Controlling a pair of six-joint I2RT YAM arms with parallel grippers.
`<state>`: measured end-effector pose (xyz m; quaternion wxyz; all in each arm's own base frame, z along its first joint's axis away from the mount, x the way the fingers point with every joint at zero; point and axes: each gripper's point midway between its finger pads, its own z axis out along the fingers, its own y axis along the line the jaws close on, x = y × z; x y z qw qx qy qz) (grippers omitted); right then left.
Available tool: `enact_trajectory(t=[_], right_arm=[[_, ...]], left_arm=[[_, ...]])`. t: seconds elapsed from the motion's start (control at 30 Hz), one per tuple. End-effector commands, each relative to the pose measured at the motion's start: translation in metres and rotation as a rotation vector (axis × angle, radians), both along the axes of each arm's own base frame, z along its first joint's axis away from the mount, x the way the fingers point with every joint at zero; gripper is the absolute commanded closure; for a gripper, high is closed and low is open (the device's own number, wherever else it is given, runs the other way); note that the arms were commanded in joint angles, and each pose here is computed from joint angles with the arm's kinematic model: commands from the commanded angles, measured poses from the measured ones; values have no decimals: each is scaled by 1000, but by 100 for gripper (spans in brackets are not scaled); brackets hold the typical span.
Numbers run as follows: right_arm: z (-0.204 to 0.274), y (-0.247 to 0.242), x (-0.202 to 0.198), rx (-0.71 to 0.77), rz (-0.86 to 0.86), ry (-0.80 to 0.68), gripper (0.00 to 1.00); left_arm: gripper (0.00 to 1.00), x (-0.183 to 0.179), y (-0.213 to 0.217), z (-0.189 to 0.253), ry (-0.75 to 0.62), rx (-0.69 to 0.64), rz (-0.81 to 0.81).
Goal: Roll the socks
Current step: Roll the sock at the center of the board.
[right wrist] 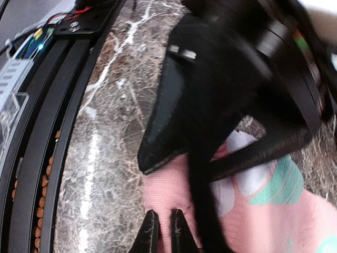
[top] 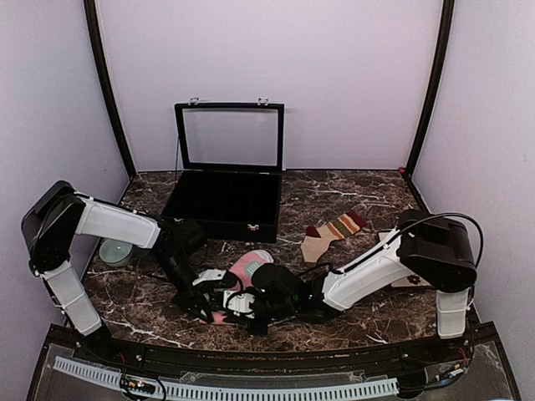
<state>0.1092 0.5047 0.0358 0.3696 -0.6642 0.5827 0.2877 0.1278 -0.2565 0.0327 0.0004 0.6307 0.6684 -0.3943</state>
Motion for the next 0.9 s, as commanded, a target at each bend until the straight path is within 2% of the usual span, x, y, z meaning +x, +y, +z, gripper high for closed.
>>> enact_trajectory(t=[0.0, 0.23, 0.4, 0.57, 0.87], right_arm=[[-30, -18, 9, -101, -93, 180, 100], [-36, -23, 10, -143, -143, 303, 100], [-42, -23, 10, -195, -182, 393, 100], [-48, -21, 14, -219, -237, 497, 100], [-55, -30, 29, -233, -338, 696, 100]], left_arm=[[61, 18, 14, -1, -197, 26, 76], [60, 29, 29, 13, -362, 0, 195], [60, 28, 32, 28, -433, -48, 204], [60, 34, 38, 34, -451, -61, 234], [61, 14, 46, 29, -430, -65, 153]])
